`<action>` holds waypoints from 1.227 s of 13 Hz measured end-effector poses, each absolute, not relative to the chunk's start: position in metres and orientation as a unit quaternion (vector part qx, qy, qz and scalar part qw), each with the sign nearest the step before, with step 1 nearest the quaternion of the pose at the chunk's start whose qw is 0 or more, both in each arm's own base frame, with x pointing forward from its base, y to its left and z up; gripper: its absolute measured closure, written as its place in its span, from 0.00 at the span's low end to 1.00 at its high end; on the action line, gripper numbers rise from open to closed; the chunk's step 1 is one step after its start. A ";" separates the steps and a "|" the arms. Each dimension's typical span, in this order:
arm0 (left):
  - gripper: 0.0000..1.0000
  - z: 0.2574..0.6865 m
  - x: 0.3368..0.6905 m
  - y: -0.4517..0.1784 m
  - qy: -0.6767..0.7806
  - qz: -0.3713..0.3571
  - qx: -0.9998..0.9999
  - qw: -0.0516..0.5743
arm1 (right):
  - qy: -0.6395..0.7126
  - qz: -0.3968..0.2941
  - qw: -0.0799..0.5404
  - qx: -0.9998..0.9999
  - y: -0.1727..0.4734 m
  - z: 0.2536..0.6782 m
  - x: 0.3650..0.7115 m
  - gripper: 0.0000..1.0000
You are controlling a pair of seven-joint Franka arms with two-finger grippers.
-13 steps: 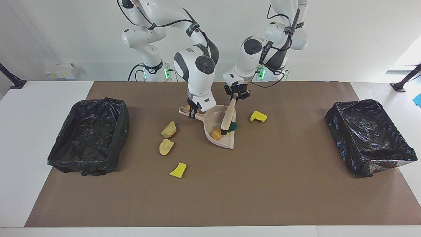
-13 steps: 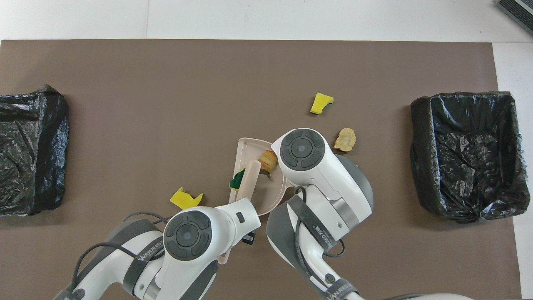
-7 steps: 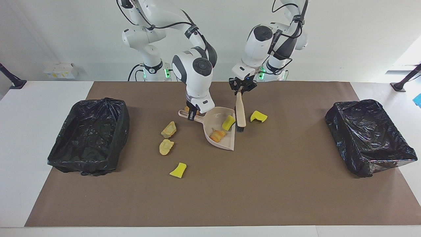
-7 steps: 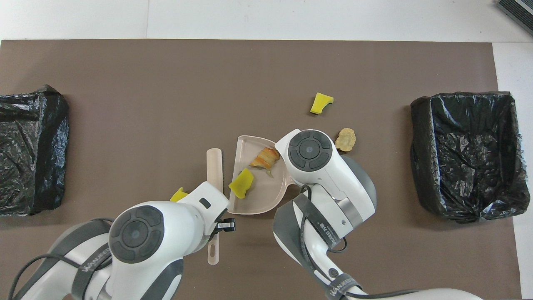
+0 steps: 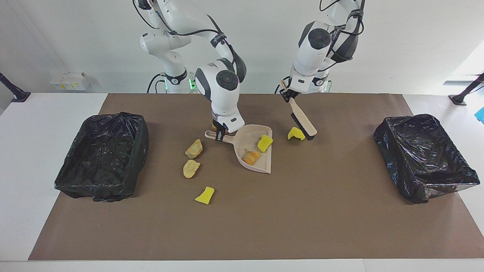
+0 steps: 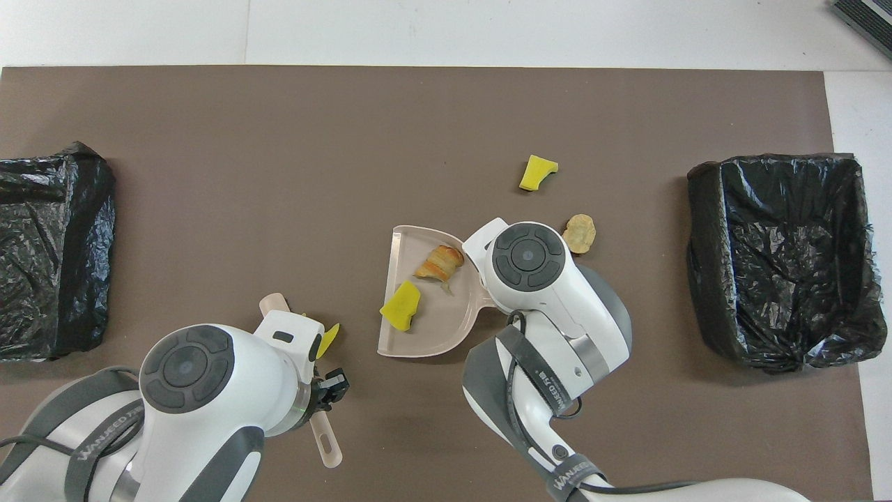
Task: Sweep and dump trash in bin
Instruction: 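Sweep the remaining scraps into the dustpan with the left gripper's brush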
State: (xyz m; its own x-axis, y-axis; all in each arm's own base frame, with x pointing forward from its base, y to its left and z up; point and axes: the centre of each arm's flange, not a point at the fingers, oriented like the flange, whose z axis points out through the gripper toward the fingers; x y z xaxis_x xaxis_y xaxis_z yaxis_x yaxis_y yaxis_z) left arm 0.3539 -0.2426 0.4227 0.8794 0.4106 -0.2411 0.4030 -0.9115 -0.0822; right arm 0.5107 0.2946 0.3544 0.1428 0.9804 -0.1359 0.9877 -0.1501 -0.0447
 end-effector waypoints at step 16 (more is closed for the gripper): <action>0.74 0.348 0.341 -0.349 -0.029 0.012 -0.998 -0.061 | 0.657 -0.064 0.027 0.750 0.300 0.353 0.507 0.69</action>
State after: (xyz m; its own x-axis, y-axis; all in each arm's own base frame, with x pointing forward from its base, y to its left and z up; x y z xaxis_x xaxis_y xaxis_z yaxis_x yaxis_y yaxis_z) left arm 0.3413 -0.3489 0.3478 0.9980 0.0573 -0.0279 0.0603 -0.9909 0.1201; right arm 0.5075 0.3002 0.3534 0.1278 0.9830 -0.1316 0.9900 -0.1343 -0.0424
